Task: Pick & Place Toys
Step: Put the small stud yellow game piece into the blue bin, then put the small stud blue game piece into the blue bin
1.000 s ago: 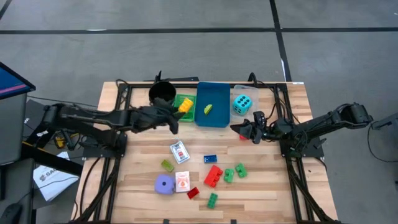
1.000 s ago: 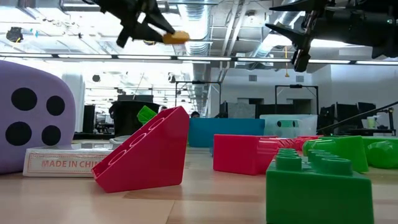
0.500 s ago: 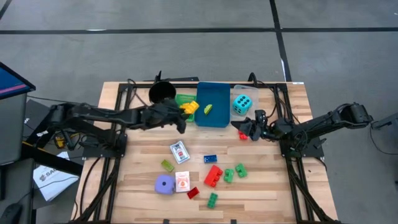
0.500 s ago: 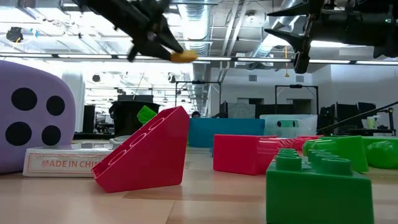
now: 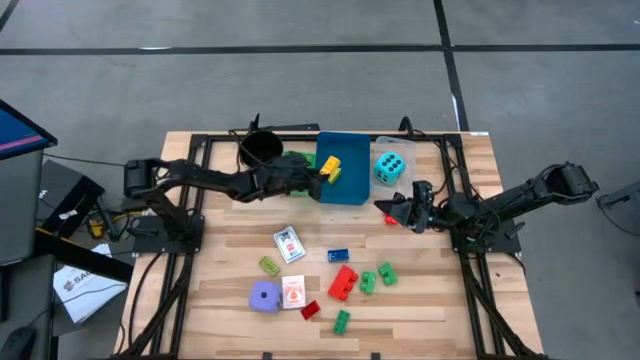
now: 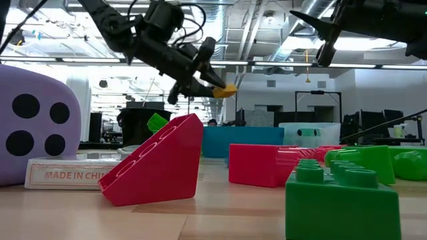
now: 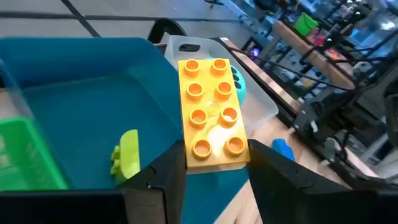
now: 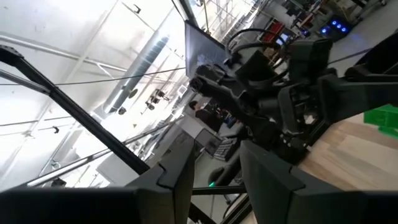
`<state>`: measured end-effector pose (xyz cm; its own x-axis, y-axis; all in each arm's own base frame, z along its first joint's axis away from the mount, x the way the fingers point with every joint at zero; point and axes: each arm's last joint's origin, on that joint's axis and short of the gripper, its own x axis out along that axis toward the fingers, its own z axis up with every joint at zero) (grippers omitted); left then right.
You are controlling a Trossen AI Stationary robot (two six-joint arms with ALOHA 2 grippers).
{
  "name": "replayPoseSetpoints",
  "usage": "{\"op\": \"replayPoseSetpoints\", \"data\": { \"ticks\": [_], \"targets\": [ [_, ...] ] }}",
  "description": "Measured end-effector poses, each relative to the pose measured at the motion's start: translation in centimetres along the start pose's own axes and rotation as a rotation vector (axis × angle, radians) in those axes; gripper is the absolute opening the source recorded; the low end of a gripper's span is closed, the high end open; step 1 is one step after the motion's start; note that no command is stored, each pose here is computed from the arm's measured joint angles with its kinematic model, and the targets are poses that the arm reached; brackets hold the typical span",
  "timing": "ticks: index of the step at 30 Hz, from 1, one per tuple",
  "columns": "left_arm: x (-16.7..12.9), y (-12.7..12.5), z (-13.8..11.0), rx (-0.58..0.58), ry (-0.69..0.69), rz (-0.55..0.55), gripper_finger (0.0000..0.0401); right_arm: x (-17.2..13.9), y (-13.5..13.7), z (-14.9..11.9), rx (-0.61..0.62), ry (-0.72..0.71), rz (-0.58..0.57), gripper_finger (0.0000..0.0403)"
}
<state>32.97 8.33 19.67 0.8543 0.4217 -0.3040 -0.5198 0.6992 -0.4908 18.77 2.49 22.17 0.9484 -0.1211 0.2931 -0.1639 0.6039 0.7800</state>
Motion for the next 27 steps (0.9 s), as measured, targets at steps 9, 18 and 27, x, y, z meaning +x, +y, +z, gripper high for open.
{"op": "replayPoseSetpoints", "data": {
  "ticks": [9,18,27],
  "targets": [
    [0.5,-0.9,0.6,-0.107,-0.112,-0.143,0.0216,0.0,0.1,-0.1,-0.007,0.028,0.025,0.0125],
    [0.3,-1.3,0.8,-0.296,-0.076,-0.222,0.0270,0.0,0.3,-0.3,-0.006,0.101,0.086,0.0125],
    [-3.4,-5.1,2.5,-0.244,-0.044,-0.471,0.0250,-0.1,0.3,-0.6,-0.012,0.182,0.138,0.0125]
  ]
}}
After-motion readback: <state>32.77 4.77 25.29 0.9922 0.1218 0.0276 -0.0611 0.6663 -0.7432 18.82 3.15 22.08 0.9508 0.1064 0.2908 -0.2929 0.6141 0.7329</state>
